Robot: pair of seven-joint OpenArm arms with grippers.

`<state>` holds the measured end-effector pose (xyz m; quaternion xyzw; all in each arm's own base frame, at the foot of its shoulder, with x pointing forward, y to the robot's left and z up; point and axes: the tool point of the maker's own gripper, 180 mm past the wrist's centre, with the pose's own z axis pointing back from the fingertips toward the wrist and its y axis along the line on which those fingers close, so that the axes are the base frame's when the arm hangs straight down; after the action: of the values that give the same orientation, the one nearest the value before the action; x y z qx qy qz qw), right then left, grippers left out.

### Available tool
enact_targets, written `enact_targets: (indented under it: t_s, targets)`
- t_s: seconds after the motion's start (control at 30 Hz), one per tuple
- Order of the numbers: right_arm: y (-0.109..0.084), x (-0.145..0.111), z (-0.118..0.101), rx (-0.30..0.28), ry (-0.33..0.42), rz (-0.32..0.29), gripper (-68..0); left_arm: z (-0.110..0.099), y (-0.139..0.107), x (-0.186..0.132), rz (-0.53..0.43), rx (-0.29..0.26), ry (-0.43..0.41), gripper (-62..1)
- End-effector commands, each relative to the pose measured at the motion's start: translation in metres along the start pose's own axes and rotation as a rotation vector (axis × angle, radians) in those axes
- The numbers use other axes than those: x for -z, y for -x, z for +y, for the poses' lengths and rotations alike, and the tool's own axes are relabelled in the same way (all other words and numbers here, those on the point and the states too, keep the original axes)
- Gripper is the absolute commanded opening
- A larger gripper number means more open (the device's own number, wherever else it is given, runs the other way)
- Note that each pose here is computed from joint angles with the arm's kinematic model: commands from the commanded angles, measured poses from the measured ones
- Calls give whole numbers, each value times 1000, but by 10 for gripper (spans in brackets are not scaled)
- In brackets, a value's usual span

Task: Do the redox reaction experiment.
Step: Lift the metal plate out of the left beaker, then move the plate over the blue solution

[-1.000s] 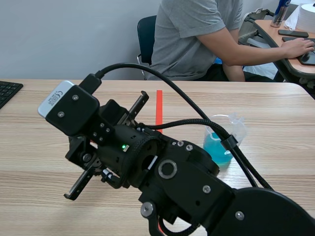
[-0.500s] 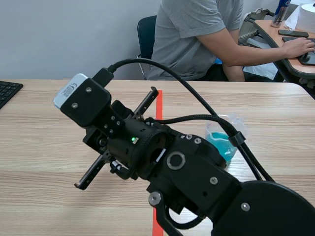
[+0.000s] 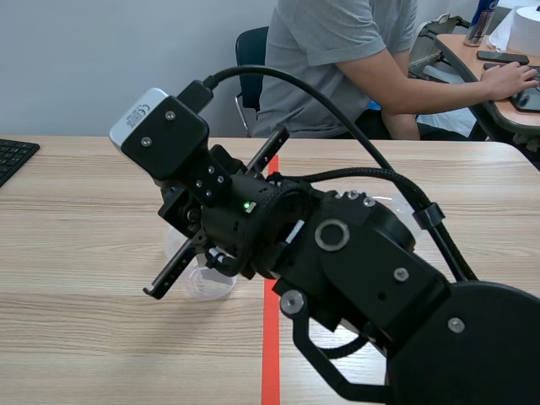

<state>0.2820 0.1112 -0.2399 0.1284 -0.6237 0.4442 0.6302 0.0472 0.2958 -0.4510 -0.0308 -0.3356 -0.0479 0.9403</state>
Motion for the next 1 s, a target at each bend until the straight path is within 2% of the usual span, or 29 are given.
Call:
enact_targets:
  t_s: [0.0, 0.17, 0.23, 0.43, 0.7, 0.97]
  targets:
    - [-16, -1, -13, 3, 30, -41, -660, -2, -4, -1, -19, -5, 5, -417]
    - [-22, -5, -17, 34, 12, -40, -660, -2, -4, -1, -19, -5, 5, -538]
    - [-26, -7, -19, 48, 1, -41, -660, -2, -4, -1, -19, -5, 5, -565]
    - [-35, -13, -31, 88, 14, -52, -660, -2, -4, -1, -19, -6, 5, -565]
    - [-54, -25, -45, 132, -5, -81, -660, -2, -4, -1, -19, -6, 5, -565]
    - [-75, -45, -70, 119, 32, -106, -660, -2, -4, -1, -19, -5, 4, -565]
